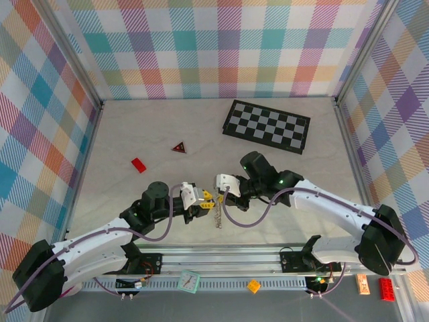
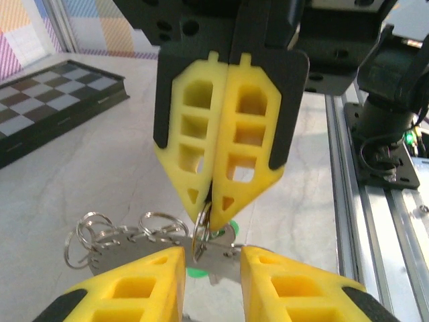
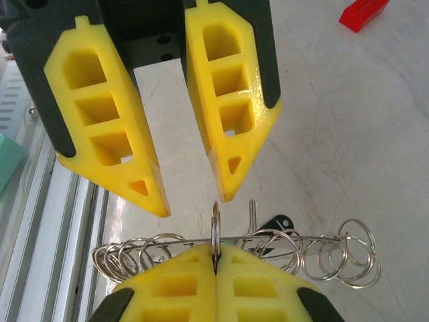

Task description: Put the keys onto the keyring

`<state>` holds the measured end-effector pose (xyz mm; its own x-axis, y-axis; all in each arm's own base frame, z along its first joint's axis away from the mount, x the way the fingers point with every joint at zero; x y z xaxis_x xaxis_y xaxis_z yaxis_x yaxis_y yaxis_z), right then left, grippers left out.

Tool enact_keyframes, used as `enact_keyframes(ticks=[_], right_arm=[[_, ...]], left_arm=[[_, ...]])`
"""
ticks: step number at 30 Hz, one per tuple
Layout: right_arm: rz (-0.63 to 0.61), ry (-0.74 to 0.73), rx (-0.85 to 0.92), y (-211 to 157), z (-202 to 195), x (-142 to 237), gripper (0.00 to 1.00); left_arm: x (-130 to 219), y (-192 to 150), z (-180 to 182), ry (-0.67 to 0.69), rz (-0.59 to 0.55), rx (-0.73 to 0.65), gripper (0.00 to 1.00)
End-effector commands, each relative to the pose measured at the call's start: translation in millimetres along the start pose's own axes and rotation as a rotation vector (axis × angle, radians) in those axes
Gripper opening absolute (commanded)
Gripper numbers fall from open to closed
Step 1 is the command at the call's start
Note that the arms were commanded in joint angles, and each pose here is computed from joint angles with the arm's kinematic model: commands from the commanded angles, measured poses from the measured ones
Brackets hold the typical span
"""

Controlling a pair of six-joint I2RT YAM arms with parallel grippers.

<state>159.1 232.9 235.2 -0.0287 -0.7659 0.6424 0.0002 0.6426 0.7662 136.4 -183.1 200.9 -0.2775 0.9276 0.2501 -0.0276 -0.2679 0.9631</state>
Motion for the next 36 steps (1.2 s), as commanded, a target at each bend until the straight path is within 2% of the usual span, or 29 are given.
enact_keyframes(ticks=[1,10,14,17,18,19,21,23,29,36], right_arm=[[0.034,0.021,0.050,8.6,3.6,2.4,0.00],[0.053,0.033,0.094,23.5,9.0,-4.7,0.00],[0.038,0.046,0.099,27.2,11.5,-5.1,0.00],[0.000,0.024,0.095,26.5,12.8,-1.8,0.00],[-0.017,0.011,0.089,24.9,12.5,0.2,0.04],[-0.033,0.000,0.079,22.3,11.7,2.0,0.13],[-0.070,-0.002,0.037,15.0,8.8,6.5,0.24],[-0.095,0.006,-0.006,7.3,6.3,8.7,0.27],[-0.133,0.032,-0.050,-2.8,6.3,4.7,0.28],[-0.127,0.051,-0.075,-4.3,5.6,0.7,0.26]], left_arm=[[-1.1,7.9,-1.8,-0.025,0.012,-0.040,0.26],[-4.2,10.3,-0.6,-0.044,0.019,-0.059,0.23],[-4.6,10.6,-0.4,-0.045,0.020,-0.065,0.16],[-3.9,10.4,-1.3,-0.050,0.019,-0.067,0.06],[-3.4,10.3,-1.6,-0.051,0.018,-0.067,0.02],[-3.0,10.0,-1.6,-0.049,0.017,-0.067,0.00],[-2.4,9.0,-2.3,-0.047,0.009,-0.069,0.00],[-2.0,9.2,-2.9,-0.045,-0.017,-0.062,0.00],[-0.7,7.3,-4.4,-0.035,-0.100,-0.032,0.00],[-0.4,3.8,-4.7,-0.023,-0.101,-0.024,0.00]])
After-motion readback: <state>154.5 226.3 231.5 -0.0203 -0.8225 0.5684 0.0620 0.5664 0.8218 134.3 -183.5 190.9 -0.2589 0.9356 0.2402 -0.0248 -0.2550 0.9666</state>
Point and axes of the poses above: each hand's point on the last joint's axis, 136 mm out from that joint toward the fingers, its own x axis back along the fingers, its own z axis along the line the jaws close on, y = z × x, the point moved 10 cm from there along x, back along the fingers, and after that the axes turned 3 degrees about -x, right-handed, at the moved point
